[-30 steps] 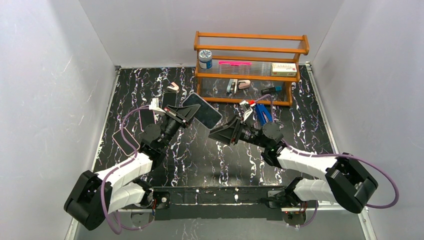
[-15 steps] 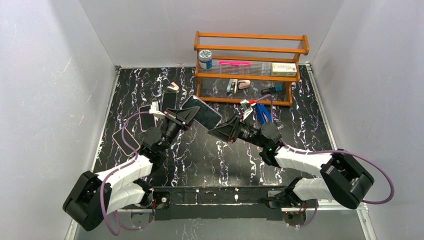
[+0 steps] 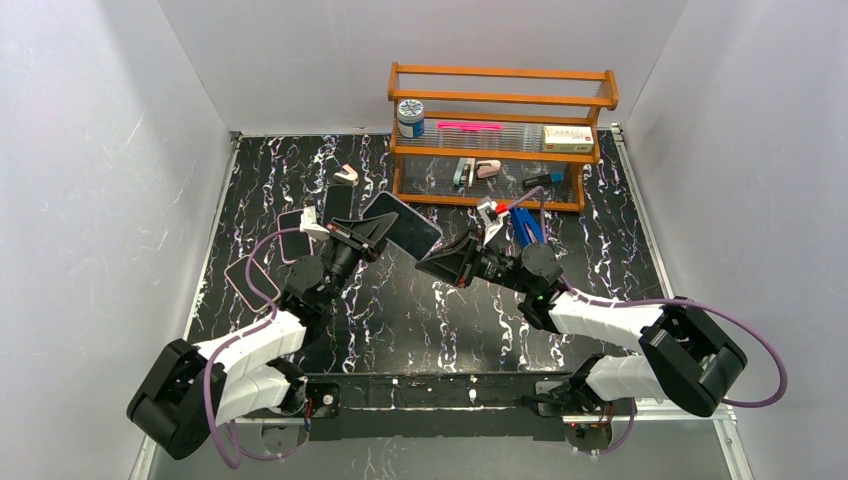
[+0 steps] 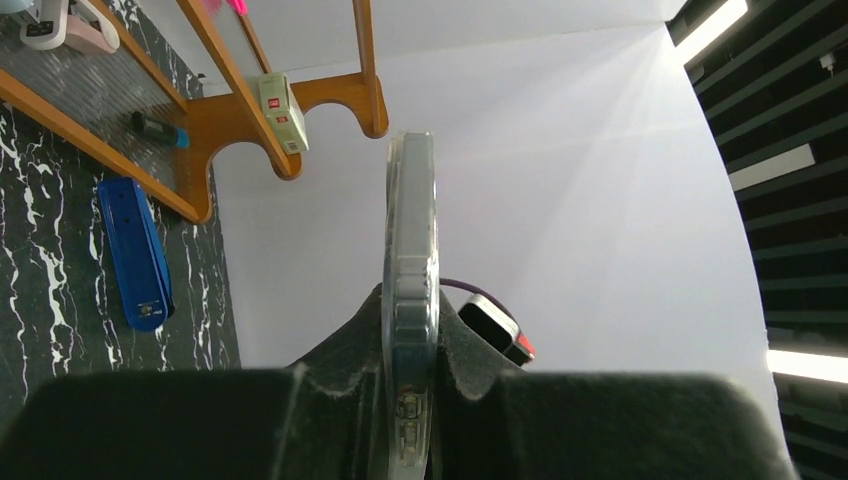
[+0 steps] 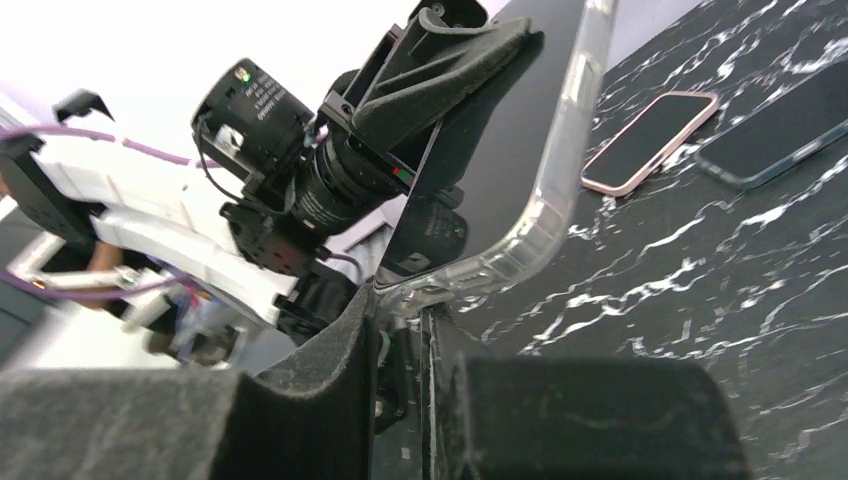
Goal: Take the phone out of the phone case
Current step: Remove the phone case from the phone.
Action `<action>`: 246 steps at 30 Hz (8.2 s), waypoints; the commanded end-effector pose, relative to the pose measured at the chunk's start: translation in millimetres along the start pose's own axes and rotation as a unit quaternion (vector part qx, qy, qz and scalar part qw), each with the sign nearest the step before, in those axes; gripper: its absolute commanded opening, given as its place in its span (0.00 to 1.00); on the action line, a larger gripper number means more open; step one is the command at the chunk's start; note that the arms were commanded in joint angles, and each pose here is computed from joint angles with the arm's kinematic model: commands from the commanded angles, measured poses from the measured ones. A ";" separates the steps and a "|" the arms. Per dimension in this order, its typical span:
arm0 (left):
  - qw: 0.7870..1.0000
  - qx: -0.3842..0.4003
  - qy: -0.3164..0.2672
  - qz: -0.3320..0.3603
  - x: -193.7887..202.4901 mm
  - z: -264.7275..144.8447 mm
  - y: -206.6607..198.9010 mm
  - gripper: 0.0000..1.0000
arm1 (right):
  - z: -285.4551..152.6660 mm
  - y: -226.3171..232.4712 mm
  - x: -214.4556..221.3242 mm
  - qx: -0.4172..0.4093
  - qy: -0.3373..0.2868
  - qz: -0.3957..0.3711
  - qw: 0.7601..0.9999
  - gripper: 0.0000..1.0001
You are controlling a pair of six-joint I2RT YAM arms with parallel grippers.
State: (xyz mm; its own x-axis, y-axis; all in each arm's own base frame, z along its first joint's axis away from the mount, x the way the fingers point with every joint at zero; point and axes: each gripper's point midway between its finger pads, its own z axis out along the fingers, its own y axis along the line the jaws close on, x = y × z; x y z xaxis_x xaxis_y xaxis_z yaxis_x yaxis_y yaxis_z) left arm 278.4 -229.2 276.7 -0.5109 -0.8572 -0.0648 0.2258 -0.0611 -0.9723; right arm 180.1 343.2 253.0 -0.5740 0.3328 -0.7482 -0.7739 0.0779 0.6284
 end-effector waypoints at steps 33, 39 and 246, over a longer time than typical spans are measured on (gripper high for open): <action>0.947 0.071 0.258 0.175 12.6 -13.9 -19.1 0.00 | -29.4 -25.4 8.0 0.005 0.161 -0.213 0.964 0.88; 0.926 0.097 0.302 0.205 23.6 -22.8 -28.8 0.00 | -24.4 -9.7 15.9 -0.063 0.189 -0.209 0.957 0.81; 0.461 -0.396 0.208 0.766 22.7 -68.7 122.6 0.00 | -107.4 -204.2 19.0 0.416 0.076 0.234 0.875 0.01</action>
State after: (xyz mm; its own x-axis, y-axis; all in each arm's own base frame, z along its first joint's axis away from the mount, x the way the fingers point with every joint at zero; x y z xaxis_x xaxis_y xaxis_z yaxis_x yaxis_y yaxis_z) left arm 211.3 -240.7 135.5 -0.3454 0.6515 -0.6755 0.4083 0.7524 0.5169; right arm 313.1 219.0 89.7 -0.7761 0.5365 -0.3314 0.1013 0.6248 0.7742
